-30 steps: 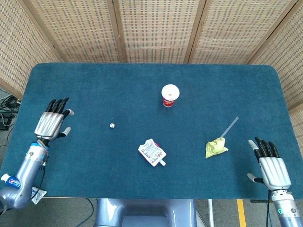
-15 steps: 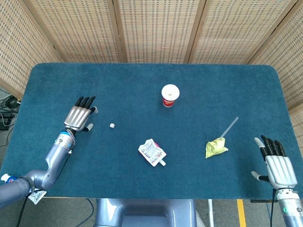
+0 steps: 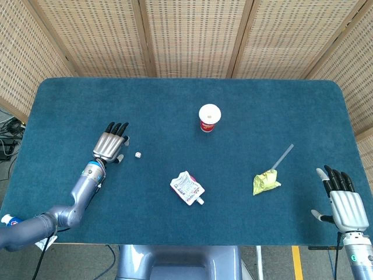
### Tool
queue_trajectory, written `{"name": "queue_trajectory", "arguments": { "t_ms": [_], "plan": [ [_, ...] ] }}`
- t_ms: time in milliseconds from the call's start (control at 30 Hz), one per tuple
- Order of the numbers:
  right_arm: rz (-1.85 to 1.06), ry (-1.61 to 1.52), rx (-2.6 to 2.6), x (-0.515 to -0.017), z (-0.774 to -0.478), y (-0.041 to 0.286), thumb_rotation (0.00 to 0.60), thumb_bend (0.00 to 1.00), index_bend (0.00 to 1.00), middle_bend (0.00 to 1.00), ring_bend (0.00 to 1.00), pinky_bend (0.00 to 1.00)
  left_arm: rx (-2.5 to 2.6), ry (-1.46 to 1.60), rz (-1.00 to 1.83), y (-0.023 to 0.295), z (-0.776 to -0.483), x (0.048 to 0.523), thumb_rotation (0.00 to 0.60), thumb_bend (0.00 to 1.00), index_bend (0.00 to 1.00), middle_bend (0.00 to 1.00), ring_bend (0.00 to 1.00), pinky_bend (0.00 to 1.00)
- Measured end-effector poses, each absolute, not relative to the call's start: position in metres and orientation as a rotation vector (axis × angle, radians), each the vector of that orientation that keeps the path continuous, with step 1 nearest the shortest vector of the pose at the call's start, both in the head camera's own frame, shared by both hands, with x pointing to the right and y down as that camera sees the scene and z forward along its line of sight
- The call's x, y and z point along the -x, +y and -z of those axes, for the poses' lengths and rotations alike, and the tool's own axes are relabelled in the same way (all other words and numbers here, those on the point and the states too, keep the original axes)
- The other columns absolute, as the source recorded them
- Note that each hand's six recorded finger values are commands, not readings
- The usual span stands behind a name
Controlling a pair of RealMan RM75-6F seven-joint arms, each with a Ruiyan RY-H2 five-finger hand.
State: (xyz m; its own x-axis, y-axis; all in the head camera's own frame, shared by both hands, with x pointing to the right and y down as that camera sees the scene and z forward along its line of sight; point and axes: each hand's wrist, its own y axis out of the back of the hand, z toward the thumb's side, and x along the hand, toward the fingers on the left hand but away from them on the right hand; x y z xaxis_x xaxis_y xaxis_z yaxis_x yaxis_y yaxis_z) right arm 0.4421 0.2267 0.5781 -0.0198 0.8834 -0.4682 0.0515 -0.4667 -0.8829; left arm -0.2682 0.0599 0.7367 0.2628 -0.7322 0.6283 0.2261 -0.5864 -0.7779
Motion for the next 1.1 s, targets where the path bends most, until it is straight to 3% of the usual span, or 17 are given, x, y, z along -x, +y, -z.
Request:
{"name": "queue_trajectory", "arguments": {
  "t_ms": [1100],
  "plan": [
    [-1.507, -1.017, 1.590, -0.438, -0.573, 0.224, 0.600, 0.00, 0.00, 0.00, 0.00, 0.00, 1.713, 0.364, 1.435, 0.068, -0.767, 0.226, 0.600, 0.34, 0.44, 0.00, 0.00, 0.00]
  ]
}}
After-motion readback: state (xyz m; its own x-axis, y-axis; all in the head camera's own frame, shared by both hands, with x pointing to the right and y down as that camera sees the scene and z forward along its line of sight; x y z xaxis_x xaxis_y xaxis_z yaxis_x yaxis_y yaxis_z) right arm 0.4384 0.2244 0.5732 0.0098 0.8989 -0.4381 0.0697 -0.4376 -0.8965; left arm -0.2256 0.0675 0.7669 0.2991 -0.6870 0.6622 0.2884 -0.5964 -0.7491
